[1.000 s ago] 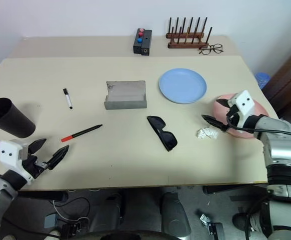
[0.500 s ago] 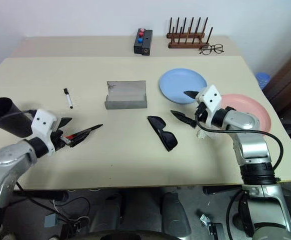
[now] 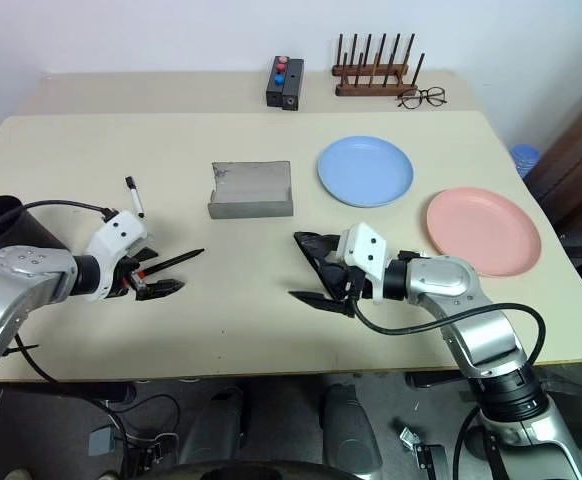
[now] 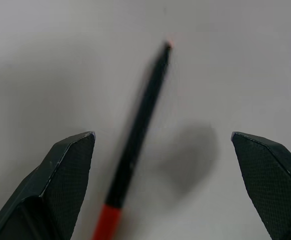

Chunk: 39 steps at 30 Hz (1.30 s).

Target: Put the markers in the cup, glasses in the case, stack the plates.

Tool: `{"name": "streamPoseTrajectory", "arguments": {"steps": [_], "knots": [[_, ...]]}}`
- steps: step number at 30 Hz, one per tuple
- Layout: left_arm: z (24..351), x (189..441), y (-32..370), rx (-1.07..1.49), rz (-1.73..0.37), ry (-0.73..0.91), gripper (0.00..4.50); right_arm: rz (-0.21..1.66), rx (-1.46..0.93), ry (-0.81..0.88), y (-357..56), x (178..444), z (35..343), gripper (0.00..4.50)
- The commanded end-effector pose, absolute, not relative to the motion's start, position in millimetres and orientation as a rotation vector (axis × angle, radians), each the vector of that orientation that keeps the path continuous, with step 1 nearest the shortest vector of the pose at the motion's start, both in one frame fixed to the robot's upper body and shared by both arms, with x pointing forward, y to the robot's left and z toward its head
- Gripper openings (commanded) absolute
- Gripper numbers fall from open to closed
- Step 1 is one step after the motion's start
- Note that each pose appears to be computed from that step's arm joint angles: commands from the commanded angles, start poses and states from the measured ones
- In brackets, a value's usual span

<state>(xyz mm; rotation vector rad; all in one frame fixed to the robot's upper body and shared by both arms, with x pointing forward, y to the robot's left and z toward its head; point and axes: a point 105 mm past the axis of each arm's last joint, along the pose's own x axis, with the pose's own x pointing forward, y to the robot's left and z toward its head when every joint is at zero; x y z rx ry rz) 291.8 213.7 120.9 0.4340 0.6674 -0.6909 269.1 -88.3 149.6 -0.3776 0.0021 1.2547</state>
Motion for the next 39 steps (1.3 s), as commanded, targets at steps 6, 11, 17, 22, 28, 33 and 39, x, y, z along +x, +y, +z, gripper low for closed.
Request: {"name": "streamPoseTrajectory", "arguments": {"steps": [6, 11, 17, 22, 28, 33, 39], "knots": [[124.8, 285.0, 211.7, 0.471, -0.702, 0.666, 1.13, 1.292, -0.370, -0.045, -71.4, 266.7, 150.1, 4.50], [162.2, 321.9, 209.3, 0.478, -0.534, 0.378, 0.07, 1.251, -0.405, -0.071, -73.2, 278.8, 147.0, 4.50], [245.2, 350.9, 254.2, 0.356, -0.049, -0.105, 0.07, 1.200, -0.427, -0.118, -72.1, 290.0, 150.7, 4.50], [297.5, 326.0, 309.2, 0.307, 0.379, -0.394, 0.07, 1.163, -0.375, -0.197, -62.9, 298.1, 167.4, 4.50], [300.5, 284.6, 361.3, 0.294, 0.705, -0.504, 0.07, 1.183, -0.162, -0.330, -40.9, 294.0, 202.0, 4.50], [280.6, 273.5, 373.7, 0.253, 0.760, -0.494, 0.07, 1.231, -0.062, -0.368, -23.3, 286.1, 214.8, 4.50], [251.4, 282.4, 368.7, 0.191, 0.687, -0.442, 0.07, 1.285, -0.037, -0.357, -9.2, 275.6, 209.0, 4.50]]}}
